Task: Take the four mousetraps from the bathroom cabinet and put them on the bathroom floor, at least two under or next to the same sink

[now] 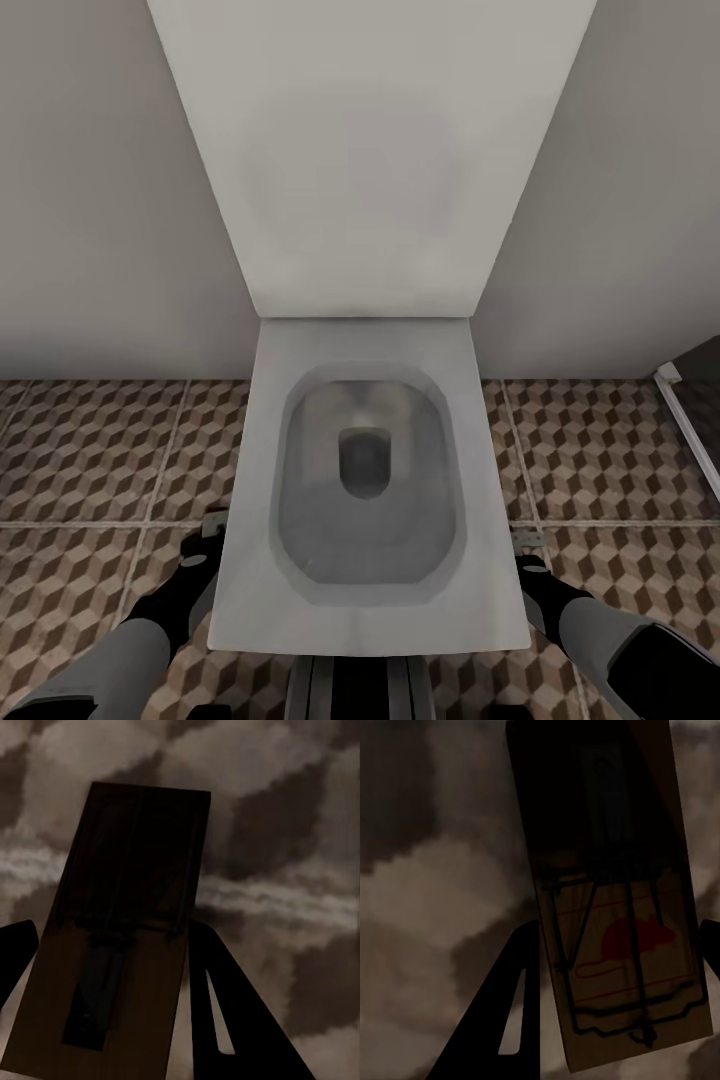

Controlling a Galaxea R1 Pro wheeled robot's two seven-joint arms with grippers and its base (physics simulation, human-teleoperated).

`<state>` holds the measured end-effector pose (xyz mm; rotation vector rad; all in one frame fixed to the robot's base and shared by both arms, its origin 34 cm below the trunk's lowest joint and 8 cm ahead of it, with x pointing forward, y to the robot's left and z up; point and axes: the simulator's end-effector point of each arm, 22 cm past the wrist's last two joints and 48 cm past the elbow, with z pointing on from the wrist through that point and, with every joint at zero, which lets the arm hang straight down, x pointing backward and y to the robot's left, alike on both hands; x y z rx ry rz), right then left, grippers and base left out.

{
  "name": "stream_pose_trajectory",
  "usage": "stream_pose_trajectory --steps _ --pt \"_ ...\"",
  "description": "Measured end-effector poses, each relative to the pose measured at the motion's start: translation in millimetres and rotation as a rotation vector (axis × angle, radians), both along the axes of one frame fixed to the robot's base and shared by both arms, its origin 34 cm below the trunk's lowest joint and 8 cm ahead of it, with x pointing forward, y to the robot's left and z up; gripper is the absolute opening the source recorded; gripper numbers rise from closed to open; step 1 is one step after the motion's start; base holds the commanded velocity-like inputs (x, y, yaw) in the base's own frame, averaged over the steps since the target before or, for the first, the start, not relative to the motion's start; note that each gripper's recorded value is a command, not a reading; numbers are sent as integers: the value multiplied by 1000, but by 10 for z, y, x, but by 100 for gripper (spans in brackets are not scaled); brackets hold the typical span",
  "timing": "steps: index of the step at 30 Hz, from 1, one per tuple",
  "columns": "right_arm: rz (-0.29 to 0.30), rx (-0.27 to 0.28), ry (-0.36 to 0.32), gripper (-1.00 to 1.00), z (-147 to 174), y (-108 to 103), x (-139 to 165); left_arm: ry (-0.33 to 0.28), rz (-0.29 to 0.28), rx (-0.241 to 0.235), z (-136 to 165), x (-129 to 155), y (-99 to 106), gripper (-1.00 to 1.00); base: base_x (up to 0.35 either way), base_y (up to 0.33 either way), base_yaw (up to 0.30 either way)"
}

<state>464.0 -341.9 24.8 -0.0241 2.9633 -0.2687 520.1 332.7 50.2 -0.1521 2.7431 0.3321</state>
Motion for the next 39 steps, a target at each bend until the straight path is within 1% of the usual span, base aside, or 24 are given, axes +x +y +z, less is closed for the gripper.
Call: stream_pose_trajectory --steps 33,39 --pt "7 -1 -2 -100 2 -15 6 -4 -1 3 1 -3 6 -100 0 0 0" --pt "1 -2 -12 -100 5 -28 17 -5 -1 3 1 -1 8 -100 0 0 0"
